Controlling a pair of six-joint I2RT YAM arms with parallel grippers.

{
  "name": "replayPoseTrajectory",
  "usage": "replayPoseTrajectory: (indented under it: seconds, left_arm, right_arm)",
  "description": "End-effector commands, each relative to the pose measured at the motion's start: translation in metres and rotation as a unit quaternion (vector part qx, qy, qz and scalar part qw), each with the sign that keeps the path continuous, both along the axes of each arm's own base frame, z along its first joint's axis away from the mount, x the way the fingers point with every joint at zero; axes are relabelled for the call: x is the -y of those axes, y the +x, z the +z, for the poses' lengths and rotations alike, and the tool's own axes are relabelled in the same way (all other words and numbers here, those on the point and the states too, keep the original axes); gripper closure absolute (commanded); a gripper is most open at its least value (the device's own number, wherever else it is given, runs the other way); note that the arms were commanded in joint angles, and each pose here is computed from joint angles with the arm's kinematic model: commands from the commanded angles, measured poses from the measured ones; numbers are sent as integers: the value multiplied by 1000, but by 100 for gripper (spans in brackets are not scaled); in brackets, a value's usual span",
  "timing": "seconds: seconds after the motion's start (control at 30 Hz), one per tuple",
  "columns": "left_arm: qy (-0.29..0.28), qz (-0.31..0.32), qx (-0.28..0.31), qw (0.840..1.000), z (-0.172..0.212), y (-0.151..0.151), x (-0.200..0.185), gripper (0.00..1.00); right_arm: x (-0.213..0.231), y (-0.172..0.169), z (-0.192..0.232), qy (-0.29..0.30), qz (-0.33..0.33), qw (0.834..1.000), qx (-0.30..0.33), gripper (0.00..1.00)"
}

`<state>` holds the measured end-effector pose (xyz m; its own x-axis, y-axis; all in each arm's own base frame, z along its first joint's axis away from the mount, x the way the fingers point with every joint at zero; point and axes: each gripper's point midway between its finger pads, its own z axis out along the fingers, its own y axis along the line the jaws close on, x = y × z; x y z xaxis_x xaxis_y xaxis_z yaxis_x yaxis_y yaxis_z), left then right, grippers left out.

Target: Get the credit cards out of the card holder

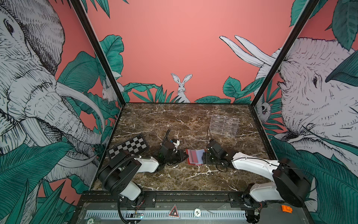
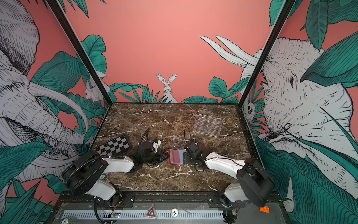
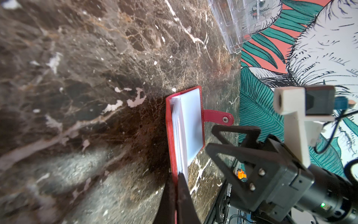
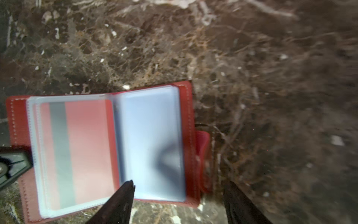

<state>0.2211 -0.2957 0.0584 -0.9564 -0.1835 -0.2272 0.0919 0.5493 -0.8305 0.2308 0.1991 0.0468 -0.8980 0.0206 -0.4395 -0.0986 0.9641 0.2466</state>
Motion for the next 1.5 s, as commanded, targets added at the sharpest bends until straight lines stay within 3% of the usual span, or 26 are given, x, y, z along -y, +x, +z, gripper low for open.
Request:
replayPoseTrajectory:
  seconds: [0.0,0.1,0.27,1.1,1.47]
  left_arm:
    - [-15,-6,19,1000,15,4,5,100]
    - [-15,-8,19,1000,15,4,6,100]
    - [-16,-6,20,1000,16,5,6,100]
    - [-14,-5,20,1000,15,5,5,100]
    - [-15,-6,19,1000,15,5,6,100]
  right_arm:
    - [7,4,19,6,-1,999,39,24]
    - [-23,4,35,64,51,995,59,22]
    - [-62,-3,33,46,117,991,44,20]
    - [-95,-6,10,63,142,988,16,20]
    - [-88,-6,2,35,132,991,1,22]
